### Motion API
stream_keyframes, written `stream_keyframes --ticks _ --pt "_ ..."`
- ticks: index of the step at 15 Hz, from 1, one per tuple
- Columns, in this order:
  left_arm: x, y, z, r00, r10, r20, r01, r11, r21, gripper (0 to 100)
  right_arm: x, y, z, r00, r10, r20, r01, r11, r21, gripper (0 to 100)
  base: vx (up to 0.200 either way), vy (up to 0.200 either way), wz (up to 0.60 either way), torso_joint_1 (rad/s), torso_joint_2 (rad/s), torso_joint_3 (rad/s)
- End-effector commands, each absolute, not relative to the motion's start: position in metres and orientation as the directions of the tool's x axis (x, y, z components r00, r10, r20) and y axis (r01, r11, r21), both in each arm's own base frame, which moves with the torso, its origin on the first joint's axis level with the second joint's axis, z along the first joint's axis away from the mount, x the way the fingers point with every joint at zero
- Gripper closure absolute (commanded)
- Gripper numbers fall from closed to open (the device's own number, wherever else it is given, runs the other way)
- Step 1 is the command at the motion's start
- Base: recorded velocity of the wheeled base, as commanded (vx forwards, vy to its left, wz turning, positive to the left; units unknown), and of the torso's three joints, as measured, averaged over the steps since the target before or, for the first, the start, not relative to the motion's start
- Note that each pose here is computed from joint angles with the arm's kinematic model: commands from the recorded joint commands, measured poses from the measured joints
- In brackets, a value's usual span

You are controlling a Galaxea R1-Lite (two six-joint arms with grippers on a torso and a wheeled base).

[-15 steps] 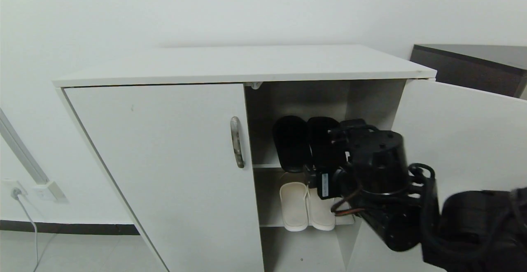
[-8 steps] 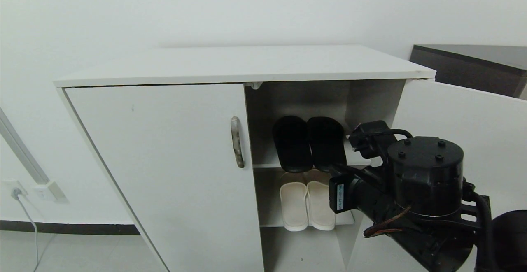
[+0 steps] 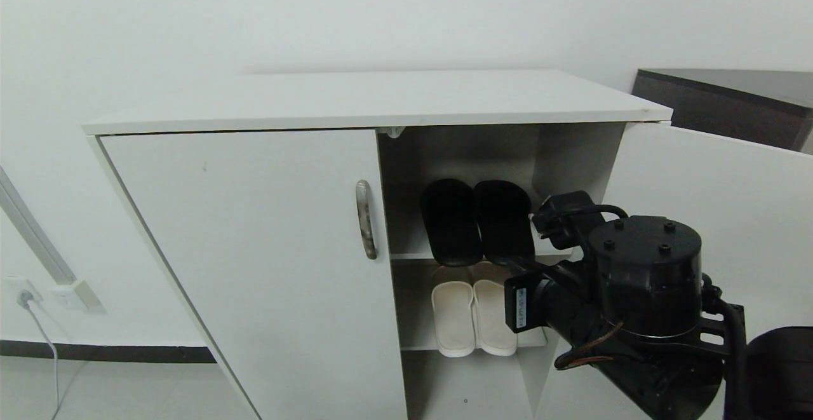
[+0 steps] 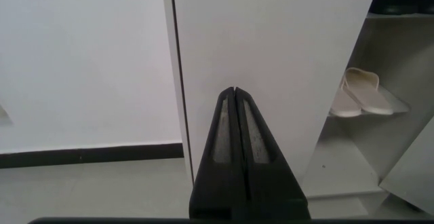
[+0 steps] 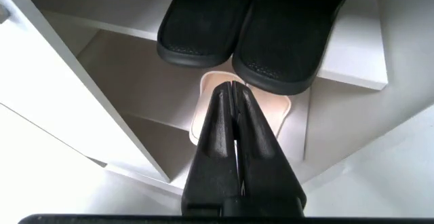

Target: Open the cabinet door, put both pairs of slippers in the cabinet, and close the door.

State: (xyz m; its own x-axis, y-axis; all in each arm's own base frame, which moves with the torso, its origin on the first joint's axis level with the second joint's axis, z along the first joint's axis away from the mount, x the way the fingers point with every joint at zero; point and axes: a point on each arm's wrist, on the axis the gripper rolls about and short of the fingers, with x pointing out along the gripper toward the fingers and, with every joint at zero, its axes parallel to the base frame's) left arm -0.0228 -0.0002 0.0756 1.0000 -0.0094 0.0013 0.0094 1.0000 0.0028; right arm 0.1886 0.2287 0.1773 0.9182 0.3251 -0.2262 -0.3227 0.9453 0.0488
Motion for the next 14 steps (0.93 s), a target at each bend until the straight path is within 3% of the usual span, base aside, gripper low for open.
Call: stream_keyframes --ticks 1,14 --pt "-0.0228 -0.0002 0.0756 1.0 -0.011 0.002 0.011 1.0 0.003 100 0.1904 0.2314 0.172 0.913 0.332 -0.237 -0.33 0.943 0.046 100 -0.2 0.0 0.0 0.002 0.0 0.007" --pt "-0.0228 -0.0002 0.0756 1.0 -0.011 0.002 0.011 1.0 0.003 100 0.1925 0.2337 0.1644 0.899 0.355 -0.255 -0.355 0.934 0.048 100 -0.2 0.0 0.0 0.002 0.0 0.003"
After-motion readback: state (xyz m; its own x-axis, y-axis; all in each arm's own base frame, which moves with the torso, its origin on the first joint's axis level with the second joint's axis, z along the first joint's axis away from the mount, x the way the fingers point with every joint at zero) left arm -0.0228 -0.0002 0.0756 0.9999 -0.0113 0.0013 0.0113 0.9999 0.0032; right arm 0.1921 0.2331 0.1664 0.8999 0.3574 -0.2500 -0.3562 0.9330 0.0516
